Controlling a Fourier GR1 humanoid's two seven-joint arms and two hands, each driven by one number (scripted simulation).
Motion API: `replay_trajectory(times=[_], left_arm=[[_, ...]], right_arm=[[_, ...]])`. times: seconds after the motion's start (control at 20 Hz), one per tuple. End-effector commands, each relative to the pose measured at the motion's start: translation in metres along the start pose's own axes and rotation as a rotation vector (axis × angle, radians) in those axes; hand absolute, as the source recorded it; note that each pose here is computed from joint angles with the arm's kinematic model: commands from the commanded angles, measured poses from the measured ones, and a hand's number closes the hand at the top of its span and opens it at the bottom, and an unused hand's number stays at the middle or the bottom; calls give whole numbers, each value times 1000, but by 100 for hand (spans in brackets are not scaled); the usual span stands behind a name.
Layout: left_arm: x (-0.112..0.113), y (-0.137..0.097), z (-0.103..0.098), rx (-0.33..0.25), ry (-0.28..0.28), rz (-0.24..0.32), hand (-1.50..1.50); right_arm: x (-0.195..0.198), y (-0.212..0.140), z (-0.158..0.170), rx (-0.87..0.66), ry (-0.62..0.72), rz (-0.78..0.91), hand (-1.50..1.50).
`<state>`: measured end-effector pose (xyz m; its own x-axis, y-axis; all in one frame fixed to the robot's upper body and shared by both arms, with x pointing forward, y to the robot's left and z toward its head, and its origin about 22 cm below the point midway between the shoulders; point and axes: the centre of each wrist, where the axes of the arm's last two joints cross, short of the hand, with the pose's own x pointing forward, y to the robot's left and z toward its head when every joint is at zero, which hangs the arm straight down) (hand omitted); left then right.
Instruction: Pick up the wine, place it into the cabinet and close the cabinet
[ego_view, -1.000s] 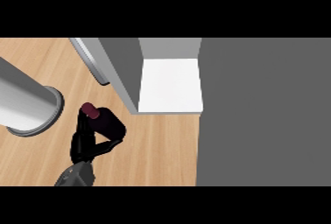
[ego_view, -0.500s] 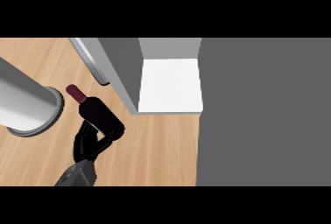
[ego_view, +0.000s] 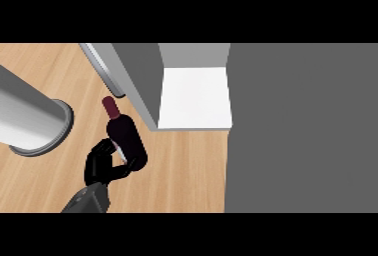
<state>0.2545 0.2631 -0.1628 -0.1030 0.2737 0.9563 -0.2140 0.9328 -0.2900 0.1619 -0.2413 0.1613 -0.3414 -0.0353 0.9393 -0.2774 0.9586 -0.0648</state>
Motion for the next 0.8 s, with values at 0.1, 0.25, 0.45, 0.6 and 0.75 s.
replay_trajectory(times=[0.1,0.25,0.45,0.6,0.75], left_arm=[[0,-9,-6,5,-3,-6,150],[-20,-8,30,-51,-1,12,150],[-27,42,95,-185,64,48,150],[-22,47,99,-185,29,50,150],[-17,37,92,-225,-12,107,150]], right_arm=[[2,-9,7,5,4,14,-150],[17,-15,0,-4,9,7,-150],[7,-13,1,-16,10,22,-150],[-5,-10,5,-38,19,18,-150],[3,-14,4,-27,23,25,-150]])
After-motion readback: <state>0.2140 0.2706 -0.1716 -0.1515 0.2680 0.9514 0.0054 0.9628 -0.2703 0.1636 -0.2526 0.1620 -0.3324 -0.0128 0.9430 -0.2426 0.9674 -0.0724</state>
